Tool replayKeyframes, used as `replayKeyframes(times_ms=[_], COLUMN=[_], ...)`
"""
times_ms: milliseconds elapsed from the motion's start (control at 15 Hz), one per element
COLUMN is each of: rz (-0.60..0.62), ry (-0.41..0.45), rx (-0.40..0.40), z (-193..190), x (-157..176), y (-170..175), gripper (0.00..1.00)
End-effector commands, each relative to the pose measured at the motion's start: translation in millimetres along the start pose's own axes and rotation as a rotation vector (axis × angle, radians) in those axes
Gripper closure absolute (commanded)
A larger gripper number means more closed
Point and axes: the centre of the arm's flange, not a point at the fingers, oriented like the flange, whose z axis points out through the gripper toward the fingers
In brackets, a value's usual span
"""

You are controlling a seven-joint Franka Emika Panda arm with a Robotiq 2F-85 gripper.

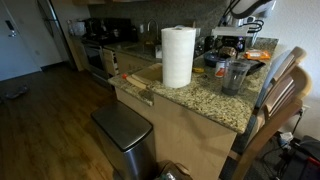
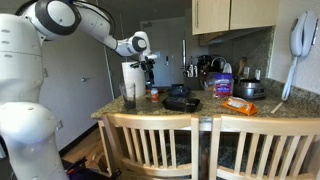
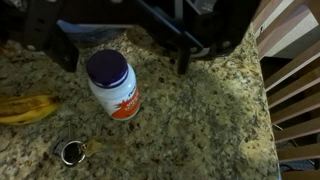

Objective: Put the white bottle in the bowl, remove the white bottle from the bowl and put it on the countertop

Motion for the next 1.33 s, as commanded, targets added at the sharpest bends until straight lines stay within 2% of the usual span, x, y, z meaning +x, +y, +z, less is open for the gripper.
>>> replayKeyframes(times_ms=[0, 133, 200, 333, 533, 667, 933, 1267], rz=[-0.011, -0.028, -0.018, -0.028, -0.03, -0.031, 0.024, 0.08], ry=[-0.006, -0.055, -0.017, -0.026, -0.026, -0.039, -0.051, -0.039], rx=[-0.077, -0.18, -0.073, -0.102, -0.107, -0.138, -0.059, -0.025], z=[18, 48, 16, 15, 16, 32, 15, -4], x=[-1, -6, -9, -13, -13, -14, -6, -1], y=[-21, -34, -10, -21, -26, -25, -24, -24], gripper=[0.0, 0.0, 0.0, 0.0, 0.0, 0.0, 0.0, 0.0])
